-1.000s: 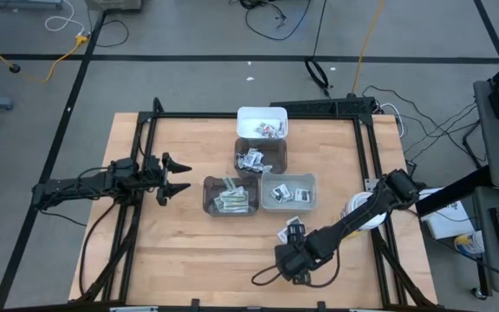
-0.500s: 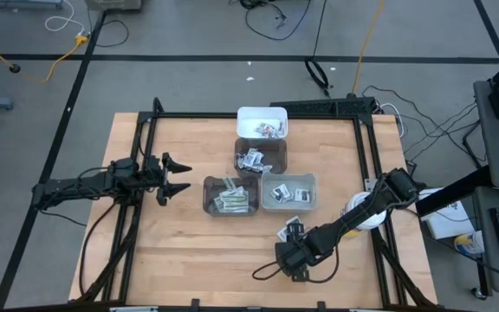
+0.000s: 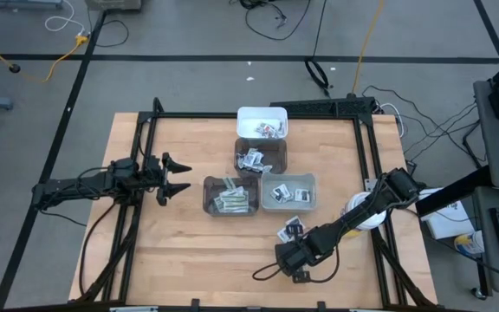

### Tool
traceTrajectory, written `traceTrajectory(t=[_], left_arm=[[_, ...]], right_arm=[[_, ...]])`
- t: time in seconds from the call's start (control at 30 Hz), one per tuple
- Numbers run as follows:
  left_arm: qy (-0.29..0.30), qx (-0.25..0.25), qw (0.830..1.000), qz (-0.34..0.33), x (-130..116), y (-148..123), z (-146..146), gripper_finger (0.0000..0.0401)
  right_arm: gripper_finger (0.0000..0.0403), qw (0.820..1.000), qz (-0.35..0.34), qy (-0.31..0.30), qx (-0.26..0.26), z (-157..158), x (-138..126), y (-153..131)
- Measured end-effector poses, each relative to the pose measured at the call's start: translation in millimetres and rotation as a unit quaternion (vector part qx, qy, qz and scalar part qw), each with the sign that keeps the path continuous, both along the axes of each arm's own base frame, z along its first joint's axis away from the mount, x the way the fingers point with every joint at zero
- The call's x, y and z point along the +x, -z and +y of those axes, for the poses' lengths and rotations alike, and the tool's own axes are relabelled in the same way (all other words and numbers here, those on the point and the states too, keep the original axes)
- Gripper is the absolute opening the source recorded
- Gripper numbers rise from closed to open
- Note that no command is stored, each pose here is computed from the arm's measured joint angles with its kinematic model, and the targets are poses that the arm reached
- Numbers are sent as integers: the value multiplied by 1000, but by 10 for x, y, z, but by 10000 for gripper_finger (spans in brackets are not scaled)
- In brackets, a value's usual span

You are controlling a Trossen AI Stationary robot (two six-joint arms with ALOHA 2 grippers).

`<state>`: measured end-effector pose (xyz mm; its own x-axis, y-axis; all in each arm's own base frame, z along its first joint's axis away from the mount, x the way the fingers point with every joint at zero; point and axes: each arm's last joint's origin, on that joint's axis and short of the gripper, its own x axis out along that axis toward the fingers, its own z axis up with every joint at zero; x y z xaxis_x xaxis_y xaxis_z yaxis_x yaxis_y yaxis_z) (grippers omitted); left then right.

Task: Pick & Place First Aid Supplies
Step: Put the white towelette pack into the gray bin

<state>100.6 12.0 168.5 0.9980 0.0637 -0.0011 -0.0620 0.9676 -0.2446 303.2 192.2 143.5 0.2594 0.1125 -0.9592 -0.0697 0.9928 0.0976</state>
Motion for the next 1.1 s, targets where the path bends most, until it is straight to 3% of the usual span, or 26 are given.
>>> traceTrajectory(t=[0.27, 0.77, 1.1], left_arm=[[0, 0, 1000, 0, 0, 0, 0, 310], [0, 0, 1000, 0, 0, -1, 0, 310], [0, 0, 1000, 0, 0, 1, 0, 310]], right_arm=[[19, 1000, 14, -5, 5, -16, 1, -43], [17, 1000, 16, 7, -2, -206, 53, -815], [19, 999, 34, 8, -4, -456, 133, -944]])
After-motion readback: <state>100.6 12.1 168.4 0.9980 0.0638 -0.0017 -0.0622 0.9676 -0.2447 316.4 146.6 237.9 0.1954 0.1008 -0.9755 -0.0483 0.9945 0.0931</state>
